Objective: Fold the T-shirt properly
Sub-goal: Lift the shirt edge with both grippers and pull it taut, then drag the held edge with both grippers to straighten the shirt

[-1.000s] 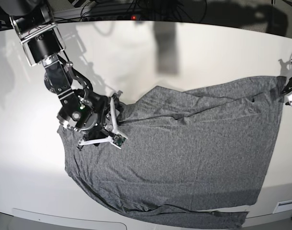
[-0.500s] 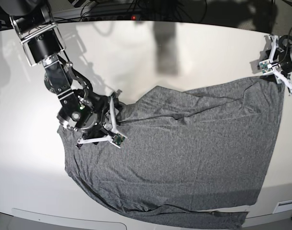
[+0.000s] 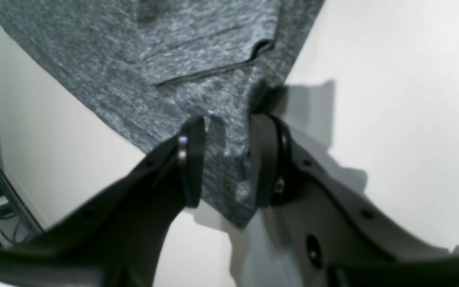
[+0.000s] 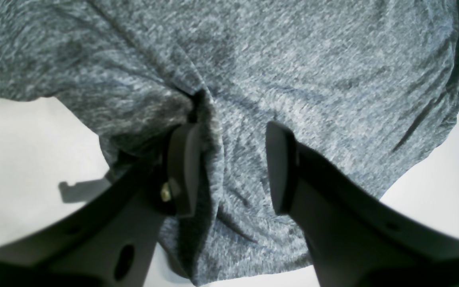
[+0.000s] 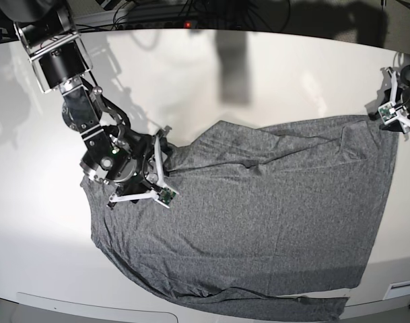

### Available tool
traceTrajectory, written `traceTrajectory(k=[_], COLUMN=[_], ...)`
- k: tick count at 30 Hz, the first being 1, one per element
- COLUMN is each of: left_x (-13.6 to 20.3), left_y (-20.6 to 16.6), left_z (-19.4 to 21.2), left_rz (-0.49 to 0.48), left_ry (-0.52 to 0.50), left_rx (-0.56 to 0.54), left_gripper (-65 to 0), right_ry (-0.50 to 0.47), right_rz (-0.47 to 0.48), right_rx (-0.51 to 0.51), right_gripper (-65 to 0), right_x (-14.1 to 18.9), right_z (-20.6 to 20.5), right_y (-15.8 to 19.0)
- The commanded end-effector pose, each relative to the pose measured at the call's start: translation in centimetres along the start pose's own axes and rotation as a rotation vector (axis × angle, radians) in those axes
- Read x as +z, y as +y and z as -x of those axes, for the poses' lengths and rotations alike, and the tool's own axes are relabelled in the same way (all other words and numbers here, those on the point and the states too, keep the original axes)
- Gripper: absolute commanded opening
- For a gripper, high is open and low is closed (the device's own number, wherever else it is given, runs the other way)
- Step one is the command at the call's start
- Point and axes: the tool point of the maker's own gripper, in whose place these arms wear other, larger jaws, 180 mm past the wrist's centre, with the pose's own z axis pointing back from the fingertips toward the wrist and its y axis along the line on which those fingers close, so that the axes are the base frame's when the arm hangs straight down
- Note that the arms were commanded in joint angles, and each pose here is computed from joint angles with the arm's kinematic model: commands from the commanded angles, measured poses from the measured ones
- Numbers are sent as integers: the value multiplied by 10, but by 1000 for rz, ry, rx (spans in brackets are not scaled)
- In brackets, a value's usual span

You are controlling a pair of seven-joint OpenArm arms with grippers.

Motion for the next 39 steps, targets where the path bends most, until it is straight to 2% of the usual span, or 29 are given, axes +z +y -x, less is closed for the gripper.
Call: traceTrajectory(k=[1, 5, 8, 12, 14, 16, 17, 27, 33, 37, 39], left_x=[3, -6, -15, -22, -21, -21, -21, -21, -21, -21, -21], left_y=[4, -4, -15, -19, -21, -24, -26, -30, -30, -30, -29], left_z=[10, 15, 14, 18, 22, 25, 26, 22, 21, 20, 18], left_rz=[7, 25, 71, 79, 87, 92, 96, 95, 95, 93, 90], left_ry=[42, 72, 70, 82, 102, 118, 117, 91, 89, 82, 71], left_rx=[-30, -47, -3, 20, -3, -12, -11, 52, 53, 63, 77], left_gripper=[-459, -459, -459, -467, -521, -639, -650, -650, -650, -650, -650], right_ry=[-38, -21, -8, 21, 35, 61, 73, 54, 143, 210, 212], right_rz=[40, 40, 40, 25, 9, -3, -11, -81, -123, -98, -90], right_rx=[-2, -3, -3, -17, -25, -29, -38, -52, -9, 29, 40], right_gripper=[-374, -374, -374, -374, -374, -374, -374, -374, -374, -374, -374], right_x=[6, 6, 6, 7, 9, 12, 13, 42, 49, 49, 48], right_z=[-13, -10, -8, 0, 8, 18, 23, 24, 63, 87, 91], right_y=[-17, -17, -17, -17, -18, -20, -21, -16, 11, 14, 16])
